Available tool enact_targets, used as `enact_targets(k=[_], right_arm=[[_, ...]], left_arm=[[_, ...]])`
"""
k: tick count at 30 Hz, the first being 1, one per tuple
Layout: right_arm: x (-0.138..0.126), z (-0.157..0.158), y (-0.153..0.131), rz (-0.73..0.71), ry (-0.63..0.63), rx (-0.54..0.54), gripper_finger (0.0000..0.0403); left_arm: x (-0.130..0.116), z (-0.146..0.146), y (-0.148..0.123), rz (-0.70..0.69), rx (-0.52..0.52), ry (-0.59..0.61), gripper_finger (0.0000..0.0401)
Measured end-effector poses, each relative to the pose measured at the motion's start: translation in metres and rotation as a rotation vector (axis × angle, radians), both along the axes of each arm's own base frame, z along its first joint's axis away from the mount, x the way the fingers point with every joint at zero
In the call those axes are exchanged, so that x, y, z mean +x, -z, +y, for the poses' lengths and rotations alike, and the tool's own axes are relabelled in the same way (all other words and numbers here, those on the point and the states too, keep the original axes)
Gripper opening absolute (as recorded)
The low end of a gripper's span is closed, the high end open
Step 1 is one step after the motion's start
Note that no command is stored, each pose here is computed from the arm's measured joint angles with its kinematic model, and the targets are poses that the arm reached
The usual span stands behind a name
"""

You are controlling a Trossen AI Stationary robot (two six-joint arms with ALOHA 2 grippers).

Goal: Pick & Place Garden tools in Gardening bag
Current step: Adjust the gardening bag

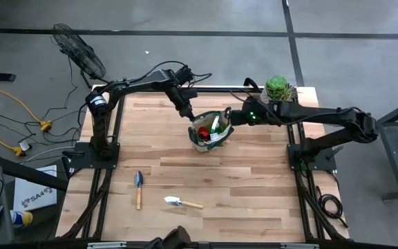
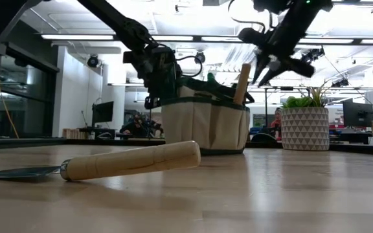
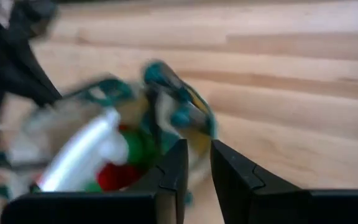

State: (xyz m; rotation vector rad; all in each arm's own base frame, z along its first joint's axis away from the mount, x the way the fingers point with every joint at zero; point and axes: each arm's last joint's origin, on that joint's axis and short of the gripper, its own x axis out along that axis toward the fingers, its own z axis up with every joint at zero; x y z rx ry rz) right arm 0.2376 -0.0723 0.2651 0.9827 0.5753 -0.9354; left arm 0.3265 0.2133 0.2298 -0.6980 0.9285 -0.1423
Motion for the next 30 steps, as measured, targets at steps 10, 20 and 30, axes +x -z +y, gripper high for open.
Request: enact_targets(k=[10,20,30], right_arm=[[-0.009,0.032,0.006,0.152,-0.101,0.040,0.0010],[-0.010,0.043,-0.007,0.042,-0.078,-0.035,0.0003],[-0.043,0.056,-0.024,0.028,-0.064,0.015,0.0003]], left_arm=[[-0.010,0.015,0.000,-0.007,-0.004,-0.044,0.0000],[-0.011,0.016,0.000,-0.012,0.006,-0.038,0.0000],[-0.011,0.017,0.000,-0.010,0.010,-0.038,0.0000]])
